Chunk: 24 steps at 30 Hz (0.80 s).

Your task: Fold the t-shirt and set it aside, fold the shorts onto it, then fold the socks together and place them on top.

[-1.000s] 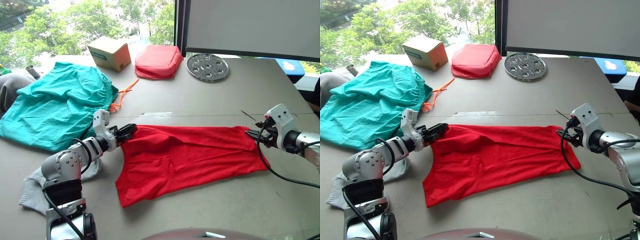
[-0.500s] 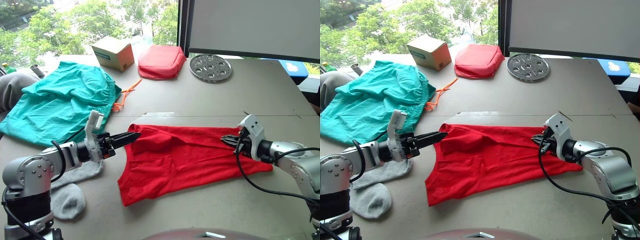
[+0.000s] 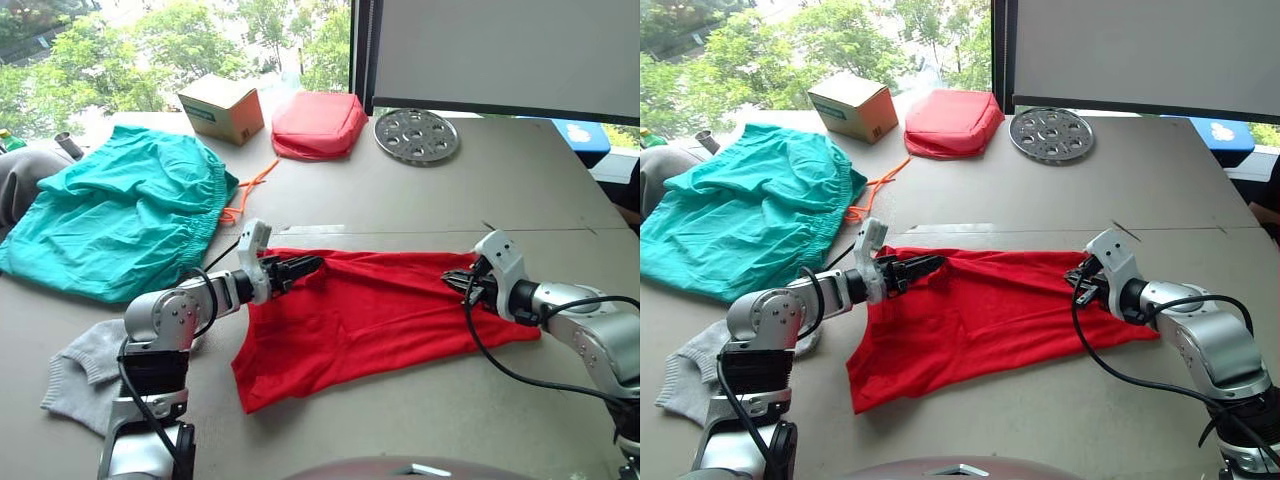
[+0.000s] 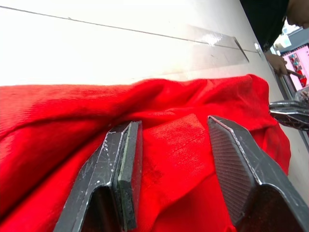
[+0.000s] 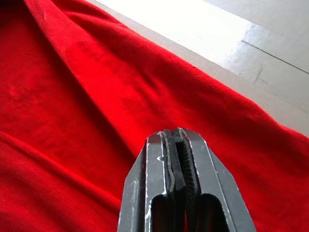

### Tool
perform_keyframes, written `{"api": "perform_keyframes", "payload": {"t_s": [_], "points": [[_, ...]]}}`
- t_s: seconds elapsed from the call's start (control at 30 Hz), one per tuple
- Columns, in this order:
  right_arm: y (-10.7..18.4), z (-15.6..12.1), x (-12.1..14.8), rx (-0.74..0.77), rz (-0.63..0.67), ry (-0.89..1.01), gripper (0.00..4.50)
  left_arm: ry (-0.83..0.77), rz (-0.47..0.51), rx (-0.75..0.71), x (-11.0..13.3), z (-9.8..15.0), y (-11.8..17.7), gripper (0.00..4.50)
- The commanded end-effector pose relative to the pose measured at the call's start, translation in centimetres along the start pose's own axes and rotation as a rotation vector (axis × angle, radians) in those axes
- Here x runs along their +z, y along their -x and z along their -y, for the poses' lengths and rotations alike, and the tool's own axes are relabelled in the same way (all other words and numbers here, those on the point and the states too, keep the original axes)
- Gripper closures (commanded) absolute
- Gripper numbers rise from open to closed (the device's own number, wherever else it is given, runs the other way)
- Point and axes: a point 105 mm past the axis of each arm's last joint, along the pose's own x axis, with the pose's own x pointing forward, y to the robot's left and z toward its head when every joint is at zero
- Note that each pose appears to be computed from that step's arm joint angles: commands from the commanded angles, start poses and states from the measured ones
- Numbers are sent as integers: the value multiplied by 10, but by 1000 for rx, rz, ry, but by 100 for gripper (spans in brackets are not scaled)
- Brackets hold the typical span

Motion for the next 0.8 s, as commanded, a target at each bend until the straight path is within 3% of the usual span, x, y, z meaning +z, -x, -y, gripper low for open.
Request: {"api": "perform_keyframes", "payload": {"t_s": [0.03,0.13,0.23,0.43,0.7,0.8], "points": [[-1,9,-1,-57,-13,25,450,79,-3,-37,4,1,7,216],[-9,19,-15,-102,-83,4,450,21,-127,-108,-14,16,13,216],[-13,35,-25,-173,-140,21,450,-2,-158,-103,-19,14,16,216],[-13,68,-26,-329,-169,132,450,-49,-128,-119,-5,13,26,216],[10,79,-4,-352,-130,135,450,-143,-39,-200,23,33,35,216],[17,68,10,-291,-75,96,450,-188,5,-175,29,35,29,216]]}}
